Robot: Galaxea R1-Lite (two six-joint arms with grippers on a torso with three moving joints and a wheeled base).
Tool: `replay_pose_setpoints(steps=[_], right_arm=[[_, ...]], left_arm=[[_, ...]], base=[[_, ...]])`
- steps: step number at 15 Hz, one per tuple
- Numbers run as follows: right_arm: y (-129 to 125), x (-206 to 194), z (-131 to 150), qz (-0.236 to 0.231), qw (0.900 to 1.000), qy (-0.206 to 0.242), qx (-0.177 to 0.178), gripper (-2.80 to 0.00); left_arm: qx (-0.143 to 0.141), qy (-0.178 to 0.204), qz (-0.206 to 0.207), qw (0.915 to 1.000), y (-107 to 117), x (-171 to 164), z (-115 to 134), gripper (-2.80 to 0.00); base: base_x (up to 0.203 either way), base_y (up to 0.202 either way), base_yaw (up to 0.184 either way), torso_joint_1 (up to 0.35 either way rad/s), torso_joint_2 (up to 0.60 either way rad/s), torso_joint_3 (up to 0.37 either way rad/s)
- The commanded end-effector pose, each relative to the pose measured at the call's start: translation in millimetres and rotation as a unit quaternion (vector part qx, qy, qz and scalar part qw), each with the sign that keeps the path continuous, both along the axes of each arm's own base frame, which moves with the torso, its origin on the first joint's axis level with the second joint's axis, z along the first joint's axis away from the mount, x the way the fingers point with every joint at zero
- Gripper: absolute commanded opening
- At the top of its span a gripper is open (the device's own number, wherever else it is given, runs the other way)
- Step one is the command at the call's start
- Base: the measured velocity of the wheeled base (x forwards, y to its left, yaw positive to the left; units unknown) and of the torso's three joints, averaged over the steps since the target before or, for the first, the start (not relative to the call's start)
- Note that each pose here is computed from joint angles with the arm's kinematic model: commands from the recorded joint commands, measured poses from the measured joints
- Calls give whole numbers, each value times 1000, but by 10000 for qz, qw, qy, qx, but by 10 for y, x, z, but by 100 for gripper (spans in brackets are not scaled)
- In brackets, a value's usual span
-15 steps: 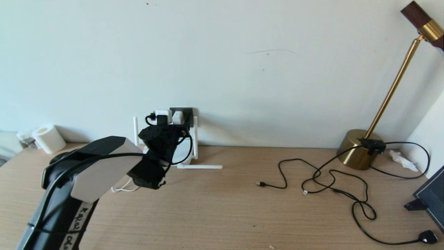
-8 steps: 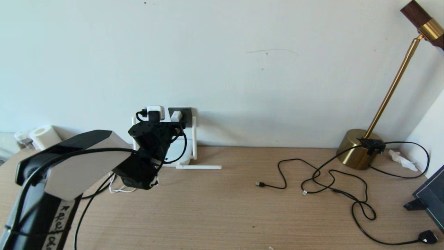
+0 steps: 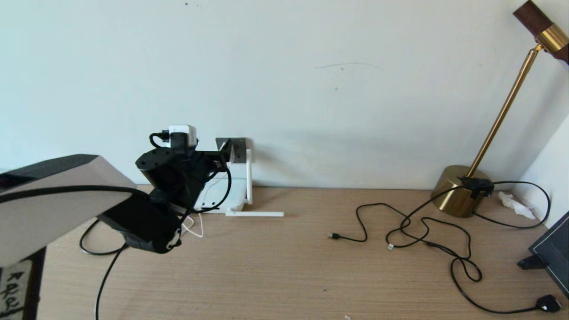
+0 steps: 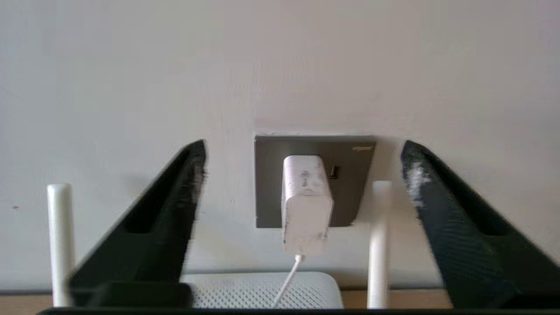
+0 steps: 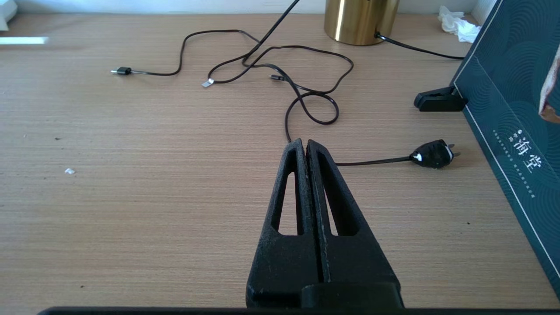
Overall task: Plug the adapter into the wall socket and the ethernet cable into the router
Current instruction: Pick up cable
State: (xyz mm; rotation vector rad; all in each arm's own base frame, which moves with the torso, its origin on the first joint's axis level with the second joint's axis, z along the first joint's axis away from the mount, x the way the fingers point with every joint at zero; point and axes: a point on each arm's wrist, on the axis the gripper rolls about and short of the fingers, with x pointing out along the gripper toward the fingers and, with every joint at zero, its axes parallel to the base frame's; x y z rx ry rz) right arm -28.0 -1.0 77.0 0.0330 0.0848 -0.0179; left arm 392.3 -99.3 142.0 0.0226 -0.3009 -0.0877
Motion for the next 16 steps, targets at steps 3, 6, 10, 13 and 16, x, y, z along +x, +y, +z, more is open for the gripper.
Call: replay_pose_setpoints(steps=[3, 6, 10, 13, 16], right_arm=[[0, 1, 0, -3, 10000, 11, 1, -280], [0, 0, 0, 4, 10000, 4, 2, -280], [0, 1, 0, -2, 10000, 11, 1, -280], [0, 1, 0, -2, 10000, 12, 1, -280], [0, 0, 0, 5, 10000, 4, 2, -280]], left_arm=[[-124, -722, -386, 9966, 57, -795, 860, -280], [124, -718, -1005, 9923, 235, -1538, 1413, -280], [1413, 1352, -1800, 9640, 555, -2717, 1314, -280], [3017, 3075, -2831, 8569, 745, -3478, 643, -280], [3991, 3610, -3490, 7672, 764, -3585, 144, -280]], base=[[0, 0, 0, 0, 0, 0], [0, 0, 0, 0, 0, 0], [0, 0, 0, 0, 0, 0], [0, 0, 0, 0, 0, 0], [0, 0, 0, 0, 0, 0]])
